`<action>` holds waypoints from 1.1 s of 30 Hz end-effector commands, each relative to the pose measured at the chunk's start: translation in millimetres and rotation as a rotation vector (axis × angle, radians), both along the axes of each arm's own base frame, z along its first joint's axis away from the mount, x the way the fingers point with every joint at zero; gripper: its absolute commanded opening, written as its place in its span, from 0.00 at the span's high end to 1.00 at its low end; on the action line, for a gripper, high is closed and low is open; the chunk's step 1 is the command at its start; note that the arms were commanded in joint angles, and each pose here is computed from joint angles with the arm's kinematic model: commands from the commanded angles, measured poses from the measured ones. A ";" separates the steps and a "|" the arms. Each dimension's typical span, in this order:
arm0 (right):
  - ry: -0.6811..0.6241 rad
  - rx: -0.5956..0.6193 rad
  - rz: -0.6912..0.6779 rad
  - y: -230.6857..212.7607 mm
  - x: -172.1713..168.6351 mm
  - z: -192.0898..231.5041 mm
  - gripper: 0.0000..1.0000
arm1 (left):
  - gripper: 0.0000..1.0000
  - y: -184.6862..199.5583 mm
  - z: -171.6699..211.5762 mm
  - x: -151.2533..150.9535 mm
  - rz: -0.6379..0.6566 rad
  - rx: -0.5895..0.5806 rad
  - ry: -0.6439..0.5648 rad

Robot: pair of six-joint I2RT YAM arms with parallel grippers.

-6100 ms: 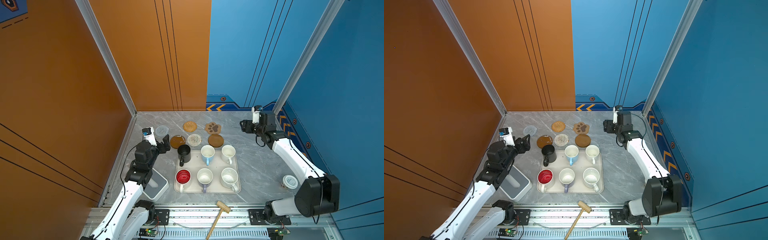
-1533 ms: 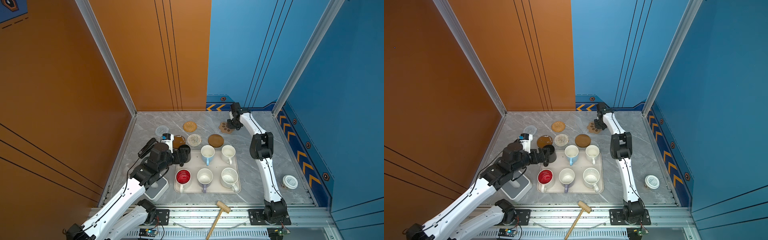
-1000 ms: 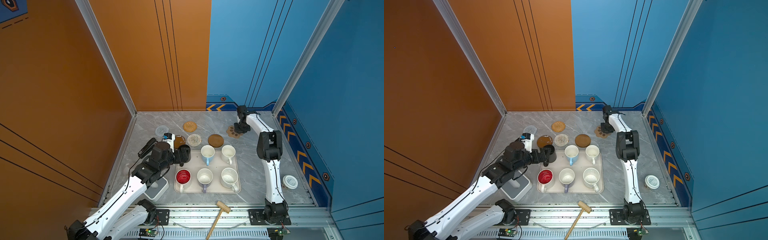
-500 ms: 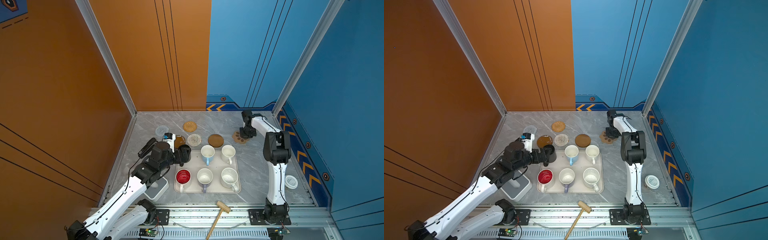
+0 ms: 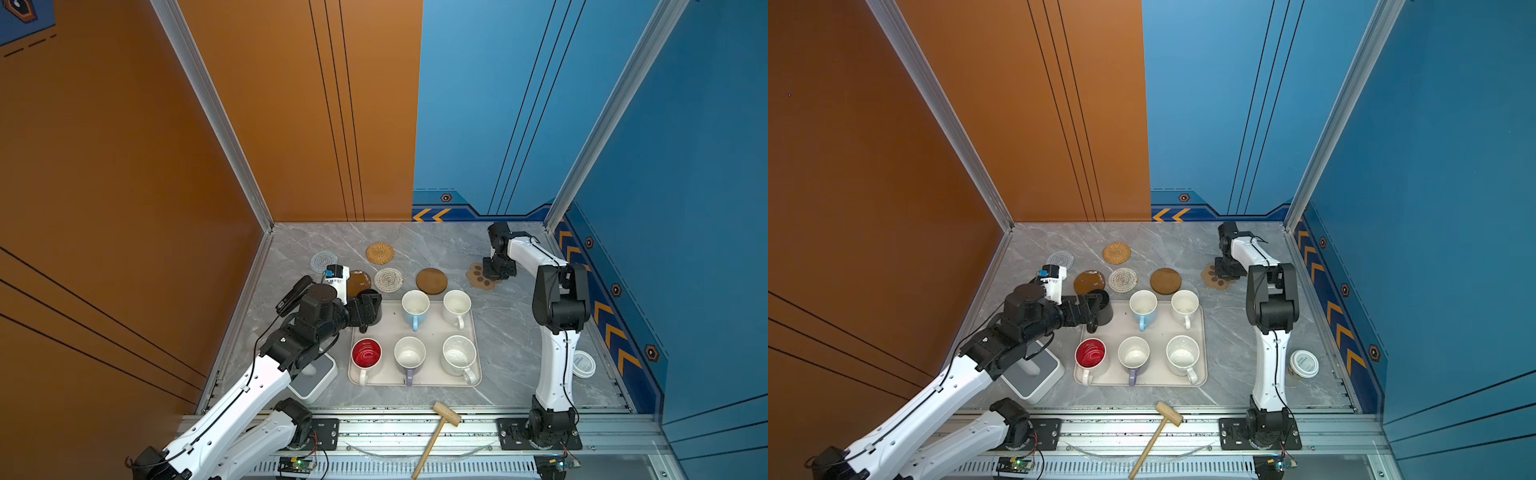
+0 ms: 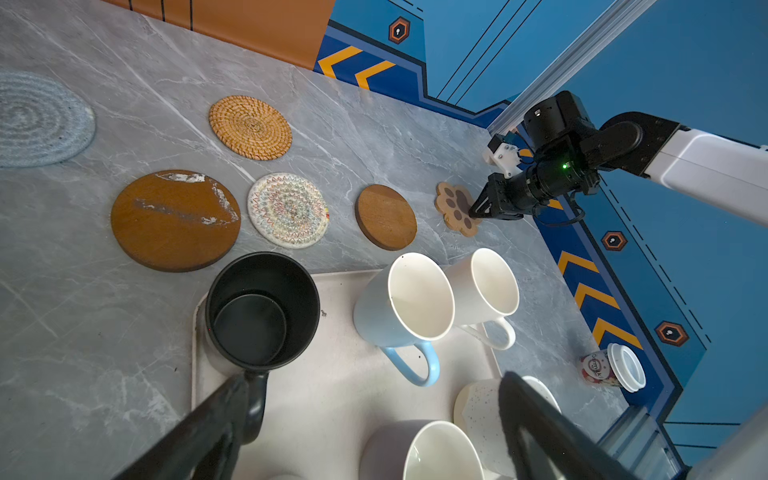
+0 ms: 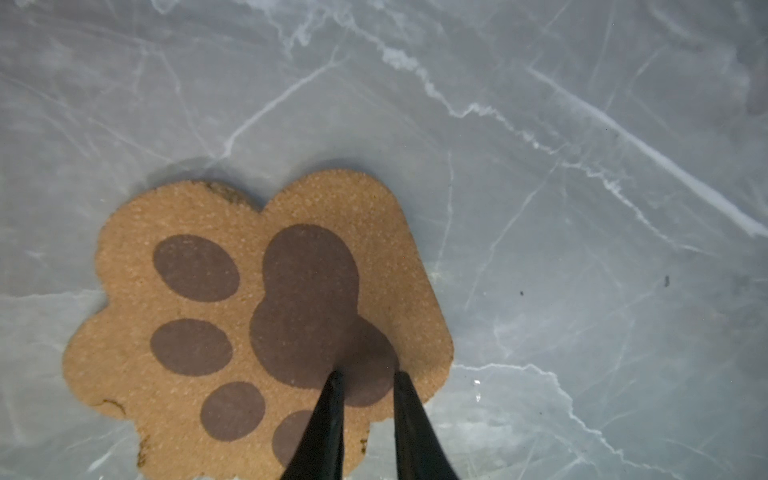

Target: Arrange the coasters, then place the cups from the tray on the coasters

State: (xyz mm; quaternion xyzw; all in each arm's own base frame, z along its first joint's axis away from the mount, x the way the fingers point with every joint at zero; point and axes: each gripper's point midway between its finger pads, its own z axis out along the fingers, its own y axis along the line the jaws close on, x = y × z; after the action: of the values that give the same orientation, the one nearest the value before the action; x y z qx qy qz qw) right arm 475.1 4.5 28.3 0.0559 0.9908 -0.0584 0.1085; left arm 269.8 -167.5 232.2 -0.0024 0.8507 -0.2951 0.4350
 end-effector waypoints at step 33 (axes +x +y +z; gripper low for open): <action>-0.071 0.123 0.171 94.0 17.5 42.3 1.00 | 0.06 -11.0 2.1 -0.7 -0.031 -0.012 -0.006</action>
State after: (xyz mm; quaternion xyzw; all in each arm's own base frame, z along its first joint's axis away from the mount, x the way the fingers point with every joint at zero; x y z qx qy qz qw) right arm 492.9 80.9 92.9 -0.0109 0.9848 -0.0024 0.1732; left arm 268.2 -173.3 228.4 0.0049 0.8540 -0.2971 0.4271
